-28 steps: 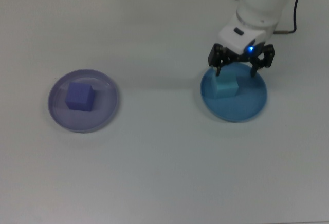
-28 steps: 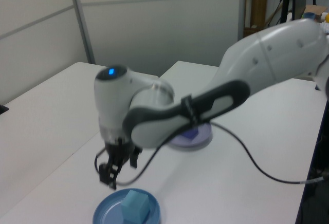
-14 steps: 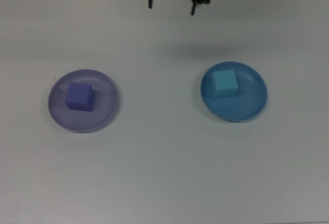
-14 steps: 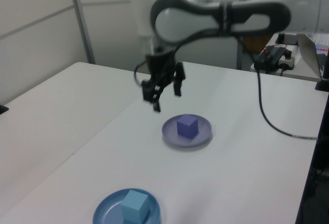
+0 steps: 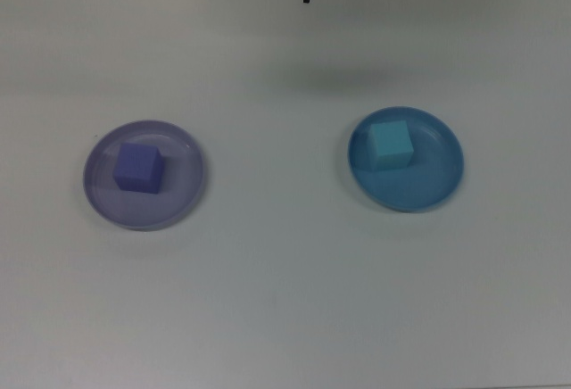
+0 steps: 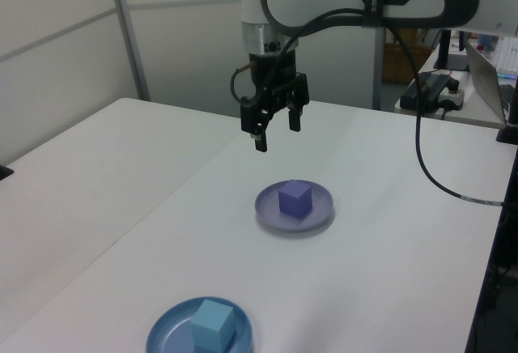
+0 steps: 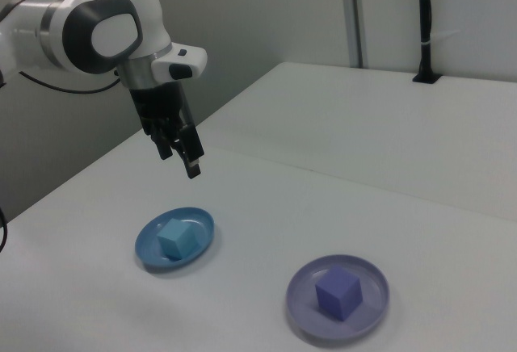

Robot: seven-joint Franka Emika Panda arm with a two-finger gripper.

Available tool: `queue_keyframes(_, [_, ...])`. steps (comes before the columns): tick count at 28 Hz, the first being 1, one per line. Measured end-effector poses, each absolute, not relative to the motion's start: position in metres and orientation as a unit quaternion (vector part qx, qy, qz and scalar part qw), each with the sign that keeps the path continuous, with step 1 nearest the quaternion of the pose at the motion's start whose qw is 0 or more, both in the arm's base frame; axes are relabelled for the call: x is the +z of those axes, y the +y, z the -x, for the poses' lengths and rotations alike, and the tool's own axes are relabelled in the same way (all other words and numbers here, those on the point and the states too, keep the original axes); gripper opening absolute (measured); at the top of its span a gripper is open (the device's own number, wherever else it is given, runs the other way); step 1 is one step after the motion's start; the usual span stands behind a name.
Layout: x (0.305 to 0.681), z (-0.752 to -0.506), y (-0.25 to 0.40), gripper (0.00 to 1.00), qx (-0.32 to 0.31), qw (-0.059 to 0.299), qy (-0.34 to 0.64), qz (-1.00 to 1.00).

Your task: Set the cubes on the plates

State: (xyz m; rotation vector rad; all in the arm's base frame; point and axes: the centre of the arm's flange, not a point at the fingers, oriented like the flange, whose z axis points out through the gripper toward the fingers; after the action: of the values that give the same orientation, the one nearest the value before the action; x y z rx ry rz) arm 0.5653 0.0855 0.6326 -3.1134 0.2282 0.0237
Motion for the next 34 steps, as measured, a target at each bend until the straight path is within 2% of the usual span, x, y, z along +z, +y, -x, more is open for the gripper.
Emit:
queue_keyframes(14, [0.645, -0.565, 0.048, 1.0, -0.008, 0.011, 0.074, 0.997])
queue_keyframes(34, [0.645, -0.57, 0.049, 1.0, -0.024, 0.014, 0.069, 0.997])
